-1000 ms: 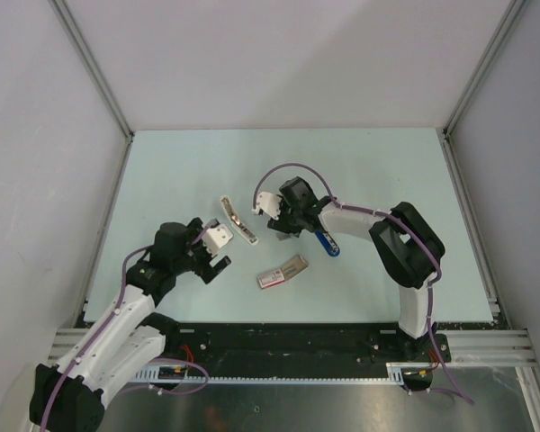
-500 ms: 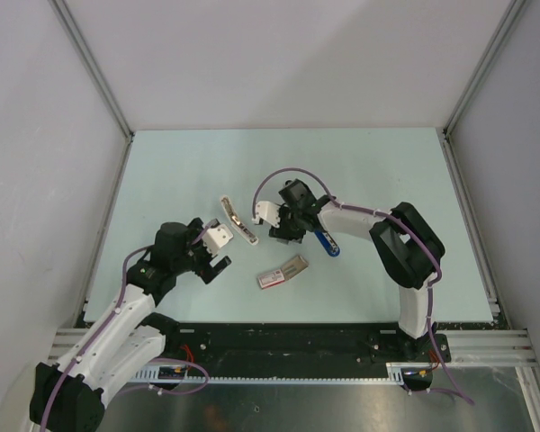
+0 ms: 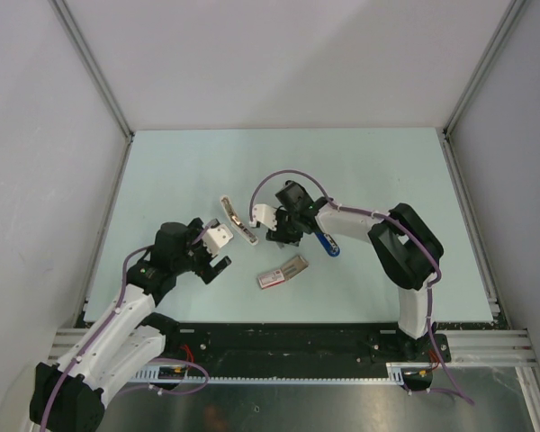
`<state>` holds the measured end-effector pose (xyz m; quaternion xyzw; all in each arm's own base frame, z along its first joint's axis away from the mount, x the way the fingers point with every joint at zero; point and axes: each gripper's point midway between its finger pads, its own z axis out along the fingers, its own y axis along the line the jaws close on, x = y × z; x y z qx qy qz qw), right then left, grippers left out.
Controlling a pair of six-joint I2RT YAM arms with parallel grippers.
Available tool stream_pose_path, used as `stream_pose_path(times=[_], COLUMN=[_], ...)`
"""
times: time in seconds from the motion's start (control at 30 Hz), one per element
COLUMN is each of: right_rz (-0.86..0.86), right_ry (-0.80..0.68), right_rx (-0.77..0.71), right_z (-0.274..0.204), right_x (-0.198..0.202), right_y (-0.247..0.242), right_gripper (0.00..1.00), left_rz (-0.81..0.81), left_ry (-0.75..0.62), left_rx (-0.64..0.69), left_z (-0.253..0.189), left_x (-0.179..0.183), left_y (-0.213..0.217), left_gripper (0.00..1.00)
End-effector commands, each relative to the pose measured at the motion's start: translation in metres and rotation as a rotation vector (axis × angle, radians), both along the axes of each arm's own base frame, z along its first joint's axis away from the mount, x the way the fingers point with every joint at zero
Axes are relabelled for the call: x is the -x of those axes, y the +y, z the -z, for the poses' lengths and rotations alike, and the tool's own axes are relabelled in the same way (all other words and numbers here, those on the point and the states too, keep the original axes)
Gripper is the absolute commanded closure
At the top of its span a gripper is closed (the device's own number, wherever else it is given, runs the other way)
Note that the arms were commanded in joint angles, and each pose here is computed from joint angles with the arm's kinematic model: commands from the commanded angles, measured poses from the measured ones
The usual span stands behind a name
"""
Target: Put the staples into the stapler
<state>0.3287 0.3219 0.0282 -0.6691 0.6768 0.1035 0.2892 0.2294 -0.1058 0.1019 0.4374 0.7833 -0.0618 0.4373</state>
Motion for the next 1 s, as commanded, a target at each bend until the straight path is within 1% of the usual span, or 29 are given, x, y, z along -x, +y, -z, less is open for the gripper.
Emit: stream_pose_path(times=[0.0, 0.13, 0.27, 0.67, 0.83, 0.97], right_rz=[0.036, 0.050, 0.013, -0.157, -0.178, -0.191], right_ry=[-0.059, -0.078, -0.078, 0.014, 0.018, 0.057], right_rx=[0.000, -0.004, 0.006, 0.009, -0.005, -0.001], right_z=[-0.008, -0.009, -0.007, 0.010, 0.009, 0.012], right_x=[-0.013, -0.021, -0.020, -0.003, -0.007, -0.007], right_y=[0.003, 0.001, -0.001, 0.004, 0.012, 0.015], right_gripper=[0.48, 0.47, 0.46, 0.46, 0.46, 0.47], left_rz=[0.001, -0.001, -0.002, -0.009, -0.010, -0.009], left_ry=[-0.026, -0.027, -0.022, -0.024, -0.021, -0.021], left_rx=[0.001, 0.001, -0.001, -0.007, -0.008, -0.006], left_z=[-0.003, -0.003, -0.002, -0.001, 0.000, -0.001], left_x=[-0.004, -0.004, -0.004, -0.005, -0.005, -0.004], left_y=[0.000, 0.001, 0.001, 0.003, 0.003, 0.003], left_gripper=[0.01, 0.01, 0.00, 0.01, 0.01, 0.01])
